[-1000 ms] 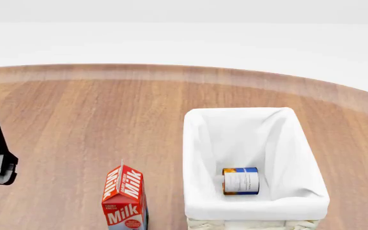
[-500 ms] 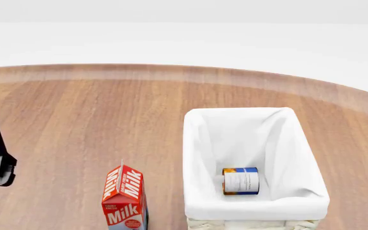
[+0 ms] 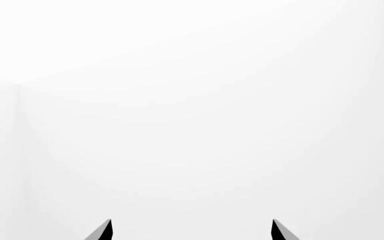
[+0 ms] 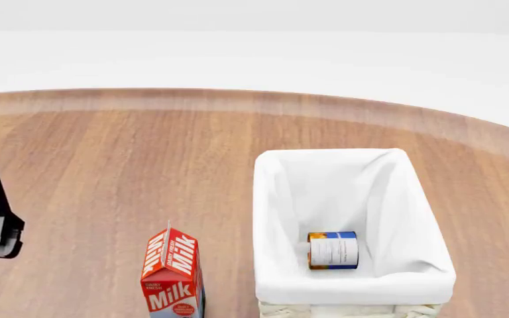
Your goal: Pick up the alphabet soup and the tomato sauce, and put them in the basket.
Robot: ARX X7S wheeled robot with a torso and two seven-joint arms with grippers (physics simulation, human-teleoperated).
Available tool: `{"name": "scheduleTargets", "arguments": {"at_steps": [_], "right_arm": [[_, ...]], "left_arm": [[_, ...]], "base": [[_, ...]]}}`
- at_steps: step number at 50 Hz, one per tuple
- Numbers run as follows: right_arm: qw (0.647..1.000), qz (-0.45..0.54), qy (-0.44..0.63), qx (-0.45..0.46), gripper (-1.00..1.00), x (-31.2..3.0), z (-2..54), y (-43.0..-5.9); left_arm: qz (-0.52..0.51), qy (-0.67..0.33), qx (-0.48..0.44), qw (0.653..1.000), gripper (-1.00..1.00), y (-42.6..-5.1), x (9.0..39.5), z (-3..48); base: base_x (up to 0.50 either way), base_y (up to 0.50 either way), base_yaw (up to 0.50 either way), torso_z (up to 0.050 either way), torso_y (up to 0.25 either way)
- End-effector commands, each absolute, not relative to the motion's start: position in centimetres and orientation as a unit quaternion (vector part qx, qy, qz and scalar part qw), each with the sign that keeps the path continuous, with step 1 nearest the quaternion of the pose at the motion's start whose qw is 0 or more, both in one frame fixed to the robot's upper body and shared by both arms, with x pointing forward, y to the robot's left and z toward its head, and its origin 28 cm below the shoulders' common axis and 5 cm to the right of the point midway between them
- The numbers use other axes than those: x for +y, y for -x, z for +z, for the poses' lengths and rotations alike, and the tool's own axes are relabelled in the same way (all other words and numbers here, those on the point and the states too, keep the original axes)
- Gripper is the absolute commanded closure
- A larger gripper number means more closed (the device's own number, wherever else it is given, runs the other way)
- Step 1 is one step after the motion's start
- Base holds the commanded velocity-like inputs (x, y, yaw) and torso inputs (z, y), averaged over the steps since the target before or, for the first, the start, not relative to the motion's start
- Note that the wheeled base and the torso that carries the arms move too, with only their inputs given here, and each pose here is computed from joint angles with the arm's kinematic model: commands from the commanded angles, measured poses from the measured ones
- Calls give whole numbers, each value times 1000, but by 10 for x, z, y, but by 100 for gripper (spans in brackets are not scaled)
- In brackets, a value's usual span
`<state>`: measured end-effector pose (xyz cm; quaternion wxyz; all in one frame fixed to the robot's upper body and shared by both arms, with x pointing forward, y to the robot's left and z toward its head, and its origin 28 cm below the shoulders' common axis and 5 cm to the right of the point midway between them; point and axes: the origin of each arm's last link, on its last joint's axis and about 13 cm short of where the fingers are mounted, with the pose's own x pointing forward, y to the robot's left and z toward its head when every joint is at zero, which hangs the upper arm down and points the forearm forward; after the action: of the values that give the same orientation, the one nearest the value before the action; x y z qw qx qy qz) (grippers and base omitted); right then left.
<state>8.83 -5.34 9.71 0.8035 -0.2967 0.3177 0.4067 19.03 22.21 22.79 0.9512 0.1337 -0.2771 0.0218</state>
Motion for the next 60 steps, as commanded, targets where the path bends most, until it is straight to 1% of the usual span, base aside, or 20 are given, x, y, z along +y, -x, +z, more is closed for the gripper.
{"name": "scheduleTargets", "arguments": {"at_steps": [1,12,28,49,56,60], "right_arm": [[799,411,302,320,-100,-49,85,-88],[800,412,300,317,-100,-42,78,-93],[804,398,301,324,-100,-43,67,-104],[803,395,307,324,-100,-44,54,-103],[803,399,301,324,-100,-44,53,-104],[803,404,273,343,-100,-44,51,-104]], "left_arm": [[21,-133,-277,952,-100,-190,222,227],[23,-133,-275,952,-100,-189,223,226],[23,-133,-276,951,-100,-189,223,227],[23,-132,-275,952,-100,-189,224,226],[23,-131,-274,952,-100,-189,224,225],[24,-132,-275,952,-100,-189,225,225]], "base": [[0,0,0,0,0],[0,0,0,0,0],[0,0,0,0,0],[0,0,0,0,0],[0,0,0,0,0],[0,0,0,0,0]]}}
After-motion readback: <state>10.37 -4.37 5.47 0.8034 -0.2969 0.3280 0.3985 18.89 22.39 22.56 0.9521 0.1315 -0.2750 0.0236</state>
